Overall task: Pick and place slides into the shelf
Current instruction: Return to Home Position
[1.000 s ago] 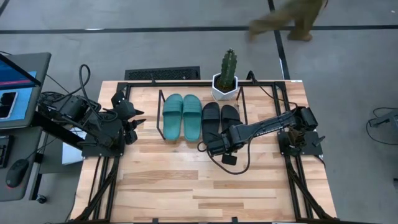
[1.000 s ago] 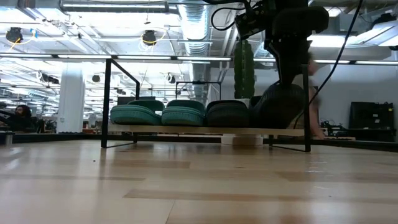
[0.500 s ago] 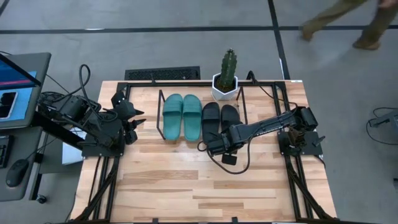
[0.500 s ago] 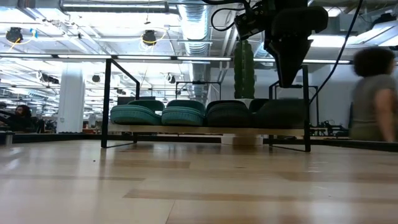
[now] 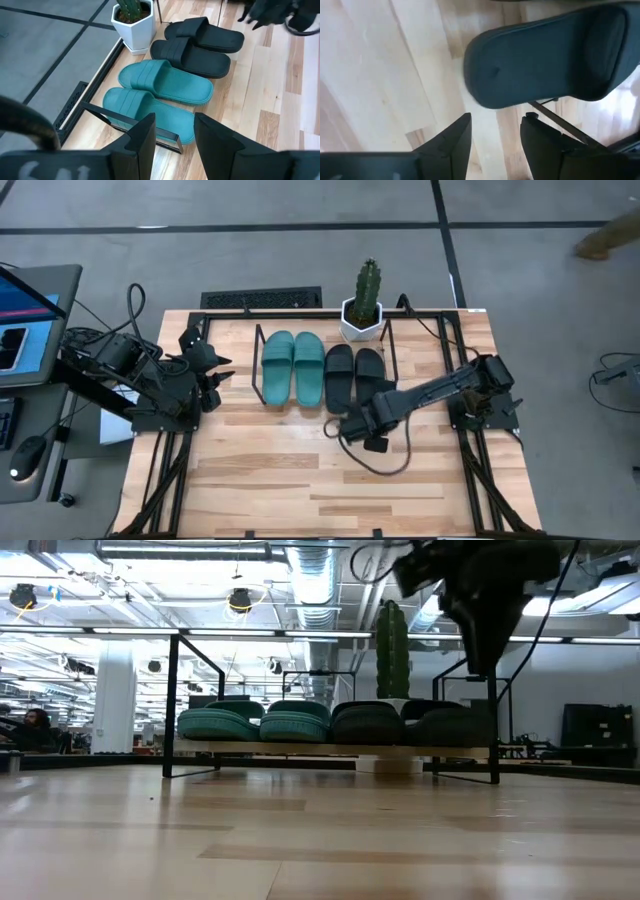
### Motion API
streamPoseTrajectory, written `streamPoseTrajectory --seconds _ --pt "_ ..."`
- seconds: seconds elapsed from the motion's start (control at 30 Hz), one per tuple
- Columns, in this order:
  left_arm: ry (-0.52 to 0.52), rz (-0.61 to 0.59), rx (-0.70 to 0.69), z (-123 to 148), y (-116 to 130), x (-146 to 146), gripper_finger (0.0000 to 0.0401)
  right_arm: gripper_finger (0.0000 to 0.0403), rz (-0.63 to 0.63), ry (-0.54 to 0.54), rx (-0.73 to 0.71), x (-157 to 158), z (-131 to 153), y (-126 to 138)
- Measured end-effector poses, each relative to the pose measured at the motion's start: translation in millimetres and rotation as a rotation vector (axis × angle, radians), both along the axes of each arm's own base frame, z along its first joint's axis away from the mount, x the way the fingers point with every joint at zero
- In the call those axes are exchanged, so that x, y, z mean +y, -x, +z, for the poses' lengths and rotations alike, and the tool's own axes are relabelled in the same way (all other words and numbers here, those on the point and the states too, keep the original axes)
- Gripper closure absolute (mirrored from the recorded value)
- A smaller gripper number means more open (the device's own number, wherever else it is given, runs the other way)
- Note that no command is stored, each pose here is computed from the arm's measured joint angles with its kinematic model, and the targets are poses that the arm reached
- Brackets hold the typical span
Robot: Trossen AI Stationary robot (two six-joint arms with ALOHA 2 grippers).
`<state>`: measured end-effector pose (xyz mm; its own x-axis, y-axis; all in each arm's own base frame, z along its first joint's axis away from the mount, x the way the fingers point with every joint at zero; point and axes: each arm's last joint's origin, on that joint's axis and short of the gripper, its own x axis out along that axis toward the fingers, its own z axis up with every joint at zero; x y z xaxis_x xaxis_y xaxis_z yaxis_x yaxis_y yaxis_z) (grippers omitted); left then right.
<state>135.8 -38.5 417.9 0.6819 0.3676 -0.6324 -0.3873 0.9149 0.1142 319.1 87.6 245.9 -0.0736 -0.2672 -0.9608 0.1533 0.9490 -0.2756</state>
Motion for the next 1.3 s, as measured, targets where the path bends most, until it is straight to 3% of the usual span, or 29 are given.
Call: streamPoseTrajectory --seconds 0.13,0.23,0.57,0.77,0.97,1.1,1.3 --pt "-0.011 -0.005 0.001 0 0 0 0.0277 0.0258 0.044 0.077 -0.055 18 10 11" --pt "-0.026 -0.008 -0.041 4 7 1 0.0277 0.0266 0.03 0.158 -0.177 28 28 24" --pt "-0.005 -0.036 -0.437 37 71 21 0.0277 0.0285 -0.015 0.344 -0.911 25 135 91" --pt "-0.009 -0.179 -0.536 39 89 28 0.0277 0.0302 0.104 0.322 -1.132 5 181 134" --pt "-0.034 -0.285 -0.627 2 78 13 0.0277 0.0343 0.273 0.099 -1.355 -19 171 170" --pt "0.018 -0.324 -0.748 -27 74 5 0.0277 0.0371 0.336 -0.03 -1.54 -34 139 190" --pt "0.101 -0.333 -0.935 -68 74 4 0.0277 0.0398 0.297 -0.085 -1.648 -51 82 216"
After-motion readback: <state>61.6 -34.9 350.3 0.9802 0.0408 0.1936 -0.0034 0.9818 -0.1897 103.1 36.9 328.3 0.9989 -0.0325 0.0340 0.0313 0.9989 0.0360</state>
